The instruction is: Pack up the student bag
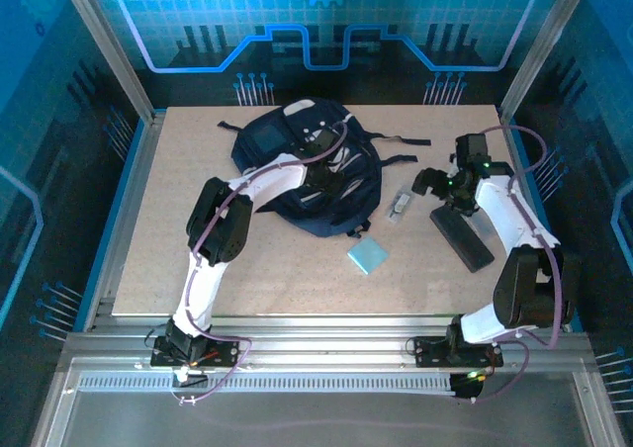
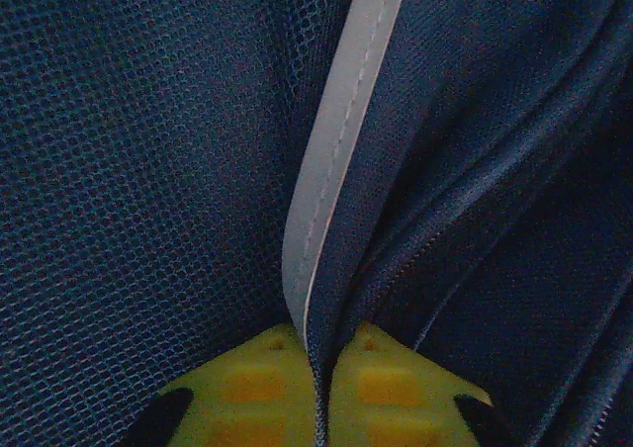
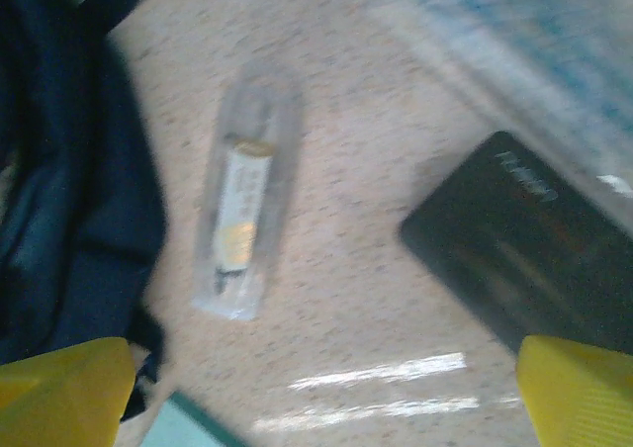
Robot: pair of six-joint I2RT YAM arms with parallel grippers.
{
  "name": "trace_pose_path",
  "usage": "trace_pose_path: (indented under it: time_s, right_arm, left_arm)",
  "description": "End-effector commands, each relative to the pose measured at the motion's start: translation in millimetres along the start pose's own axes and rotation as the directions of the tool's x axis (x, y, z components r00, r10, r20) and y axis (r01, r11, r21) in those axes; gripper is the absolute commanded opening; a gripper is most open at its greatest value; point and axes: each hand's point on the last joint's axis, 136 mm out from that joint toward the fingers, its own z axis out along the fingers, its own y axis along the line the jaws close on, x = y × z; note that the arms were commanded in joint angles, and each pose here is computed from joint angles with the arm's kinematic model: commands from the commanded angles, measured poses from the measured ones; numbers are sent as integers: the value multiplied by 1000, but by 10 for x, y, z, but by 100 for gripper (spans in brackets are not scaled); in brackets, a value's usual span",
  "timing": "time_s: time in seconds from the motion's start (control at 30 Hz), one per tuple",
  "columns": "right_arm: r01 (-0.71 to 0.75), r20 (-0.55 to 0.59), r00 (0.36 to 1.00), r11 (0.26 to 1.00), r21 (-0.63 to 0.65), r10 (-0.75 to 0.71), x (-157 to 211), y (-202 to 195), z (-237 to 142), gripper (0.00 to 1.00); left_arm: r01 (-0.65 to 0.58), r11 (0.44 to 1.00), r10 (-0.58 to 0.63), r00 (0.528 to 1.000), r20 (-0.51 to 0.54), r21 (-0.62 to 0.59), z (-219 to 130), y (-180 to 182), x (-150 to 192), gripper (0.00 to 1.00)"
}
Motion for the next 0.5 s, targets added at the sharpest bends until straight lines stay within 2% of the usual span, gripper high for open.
trace_pose_path:
  time_s: [0.0,0.1,0.23,0.47]
  right_arm:
    - [-46,-7,999,986,161,48,25,-507,80,100]
    - [-123,-17,992,976,179,129,69,-772,187,100]
    - [-178,-43,982,977,117,184,135,-860,324,100]
    - [-178,-55,981,972,153,189,162,-1095,395,100]
  left_arm:
    - [137,990,-137,972,-192,-10,71,321,539,0]
    - [200,976,-190,975,-112,84,-338,254,247,0]
    - [256,948,-254,967,-35,191,-832,245,-71,0]
    - [351,863,-381,925,13,364,-1420,354,-422,0]
